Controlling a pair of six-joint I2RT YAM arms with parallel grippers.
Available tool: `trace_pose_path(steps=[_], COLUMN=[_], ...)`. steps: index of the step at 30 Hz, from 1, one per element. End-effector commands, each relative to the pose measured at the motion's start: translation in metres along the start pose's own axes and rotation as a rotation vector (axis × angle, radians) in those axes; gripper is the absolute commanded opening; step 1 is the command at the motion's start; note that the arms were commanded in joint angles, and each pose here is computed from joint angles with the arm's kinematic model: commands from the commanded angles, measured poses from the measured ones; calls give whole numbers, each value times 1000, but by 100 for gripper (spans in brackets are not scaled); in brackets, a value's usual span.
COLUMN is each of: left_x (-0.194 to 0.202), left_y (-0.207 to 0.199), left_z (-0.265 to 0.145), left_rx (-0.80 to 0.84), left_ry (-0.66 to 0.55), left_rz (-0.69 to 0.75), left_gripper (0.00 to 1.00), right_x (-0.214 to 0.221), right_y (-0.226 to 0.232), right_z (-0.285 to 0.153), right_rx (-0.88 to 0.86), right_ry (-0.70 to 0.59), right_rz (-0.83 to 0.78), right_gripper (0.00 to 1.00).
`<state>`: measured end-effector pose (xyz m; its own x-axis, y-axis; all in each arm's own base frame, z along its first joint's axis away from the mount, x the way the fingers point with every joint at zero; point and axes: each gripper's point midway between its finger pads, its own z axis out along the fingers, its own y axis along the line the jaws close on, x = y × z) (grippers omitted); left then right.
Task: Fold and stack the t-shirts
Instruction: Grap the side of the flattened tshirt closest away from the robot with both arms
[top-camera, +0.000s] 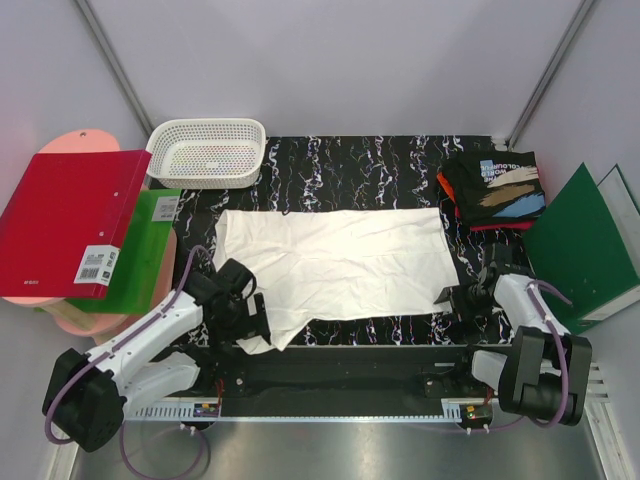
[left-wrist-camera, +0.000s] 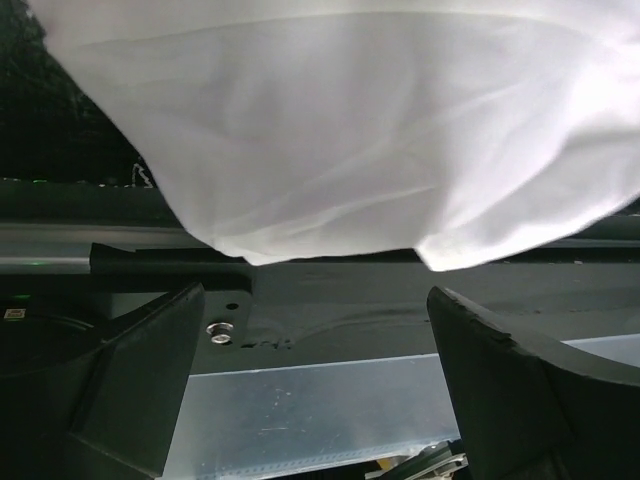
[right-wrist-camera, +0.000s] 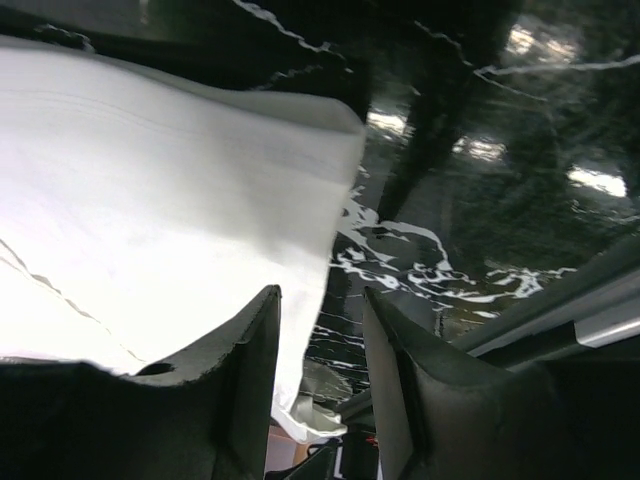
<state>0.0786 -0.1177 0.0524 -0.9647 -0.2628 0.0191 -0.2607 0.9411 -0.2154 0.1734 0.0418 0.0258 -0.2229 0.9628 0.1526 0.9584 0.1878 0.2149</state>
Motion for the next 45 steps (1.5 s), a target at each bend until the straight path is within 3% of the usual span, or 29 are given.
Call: trace_pose_path(steps=[1,6,11,14,15,19,23,33,42,44,45], left_x=[14,11,7,5,2,-1,-7,-38,-86,-97,-100], left_y=[7,5,-1,-11,-14,-13,-22,-29,-51,-54,-55], left_z=[14,20,30,40,42,49,33,-57,-73,-68,-65], left_rx=[-9,-12,0,24,28,-20,11,-8,-37,-61,-61], left_ry=[66,66,74,83,79,84,45,-188,-308,-300,-280], left_rz=[8,11,-5,-9,-5,14,19,2,-34,-24,-33], left_gripper=[97,94,80,55,38,0,0,0,0,0,0], right_x=[-8,-8,-10,-12,-13,-14,-16,-21,-29,-37,-40], right_y=[29,33,38,40,42,46,52,63,86,103,108], right_z=[-6,1,3,4,3,3,2,6,-1,-11,-15], right_rx=[-72,-67,-65,-65,-68,-71,-71,-78,-135,-184,-198], right_ry=[-8,14,17,16,14,19,21,39,13,-26,-42], right_rz=[8,4,-12,-20,-23,-39,-63,-103,-138,-167,-181], right_gripper=[46,47,47,47,47,47,47,47,44,19,0])
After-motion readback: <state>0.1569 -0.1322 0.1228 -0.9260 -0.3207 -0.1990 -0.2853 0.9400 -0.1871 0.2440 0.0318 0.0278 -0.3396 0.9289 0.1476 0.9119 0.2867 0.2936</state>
